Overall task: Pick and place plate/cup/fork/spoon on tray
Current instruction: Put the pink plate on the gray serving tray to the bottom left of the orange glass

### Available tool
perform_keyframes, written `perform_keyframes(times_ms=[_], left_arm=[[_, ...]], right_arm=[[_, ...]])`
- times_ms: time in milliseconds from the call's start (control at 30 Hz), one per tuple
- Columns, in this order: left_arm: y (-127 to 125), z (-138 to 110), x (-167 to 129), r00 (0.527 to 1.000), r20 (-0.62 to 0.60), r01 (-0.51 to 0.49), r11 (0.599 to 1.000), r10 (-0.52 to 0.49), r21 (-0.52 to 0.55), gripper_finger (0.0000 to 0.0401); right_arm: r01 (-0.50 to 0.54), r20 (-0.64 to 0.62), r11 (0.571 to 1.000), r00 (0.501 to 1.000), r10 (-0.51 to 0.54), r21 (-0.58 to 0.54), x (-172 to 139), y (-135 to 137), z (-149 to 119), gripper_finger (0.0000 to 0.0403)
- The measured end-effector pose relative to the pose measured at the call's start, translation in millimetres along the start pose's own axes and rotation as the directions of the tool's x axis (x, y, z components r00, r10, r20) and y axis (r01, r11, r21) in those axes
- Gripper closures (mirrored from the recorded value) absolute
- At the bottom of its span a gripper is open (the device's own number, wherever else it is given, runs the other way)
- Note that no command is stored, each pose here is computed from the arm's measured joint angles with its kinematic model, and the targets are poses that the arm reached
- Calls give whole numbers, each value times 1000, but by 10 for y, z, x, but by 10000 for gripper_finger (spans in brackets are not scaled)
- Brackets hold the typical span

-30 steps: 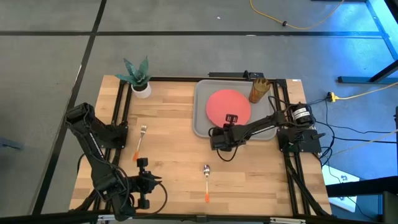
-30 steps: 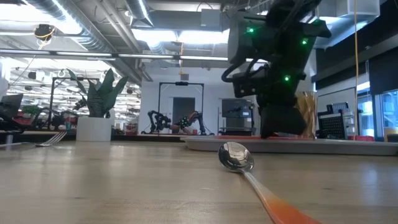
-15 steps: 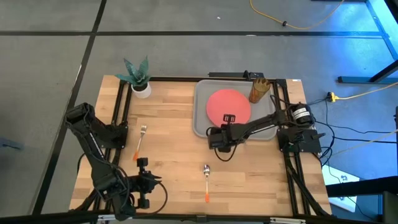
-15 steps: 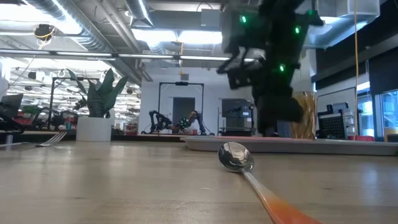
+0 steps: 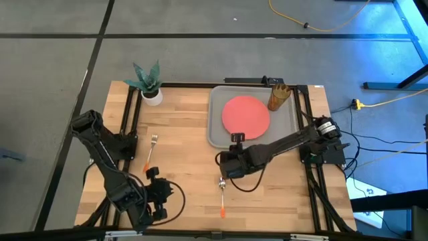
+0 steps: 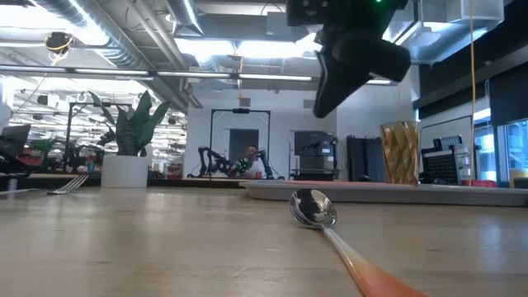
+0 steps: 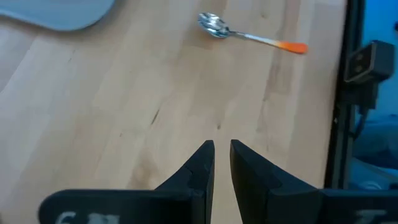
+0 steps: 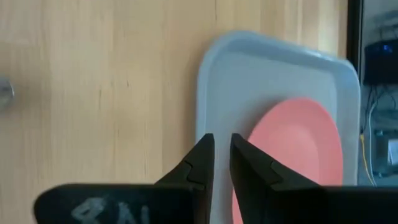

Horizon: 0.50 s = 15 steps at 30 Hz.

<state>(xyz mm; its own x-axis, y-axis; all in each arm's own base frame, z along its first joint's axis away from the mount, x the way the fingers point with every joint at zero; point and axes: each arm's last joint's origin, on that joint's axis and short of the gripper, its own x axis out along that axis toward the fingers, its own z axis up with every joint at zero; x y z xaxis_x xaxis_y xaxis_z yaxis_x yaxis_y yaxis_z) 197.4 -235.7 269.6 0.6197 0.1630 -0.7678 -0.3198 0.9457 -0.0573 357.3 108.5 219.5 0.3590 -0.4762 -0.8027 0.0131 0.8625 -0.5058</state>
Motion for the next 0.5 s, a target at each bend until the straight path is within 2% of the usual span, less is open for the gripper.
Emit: perform_keyframes(times_ms=[167, 300, 367, 500], left_arm=[[30, 16, 18, 1000, -6, -23, 1000, 23, -10, 357], [34, 24, 25, 1000, -5, -25, 1000, 25, -13, 357], [34, 24, 25, 1000, -5, -25, 1000, 25, -13, 357], [35, 23, 25, 1000, -6, -26, 1000, 26, -15, 357]], right_arm=[[-58, 104, 998, 993, 60, -26, 257, -104, 91, 350], [-23, 158, 998, 987, 33, -61, 484, -335, 142, 350], [-13, 166, 999, 986, 20, -43, 609, -503, 148, 350], [-69, 184, 997, 981, 60, 44, 857, -870, 132, 350]])
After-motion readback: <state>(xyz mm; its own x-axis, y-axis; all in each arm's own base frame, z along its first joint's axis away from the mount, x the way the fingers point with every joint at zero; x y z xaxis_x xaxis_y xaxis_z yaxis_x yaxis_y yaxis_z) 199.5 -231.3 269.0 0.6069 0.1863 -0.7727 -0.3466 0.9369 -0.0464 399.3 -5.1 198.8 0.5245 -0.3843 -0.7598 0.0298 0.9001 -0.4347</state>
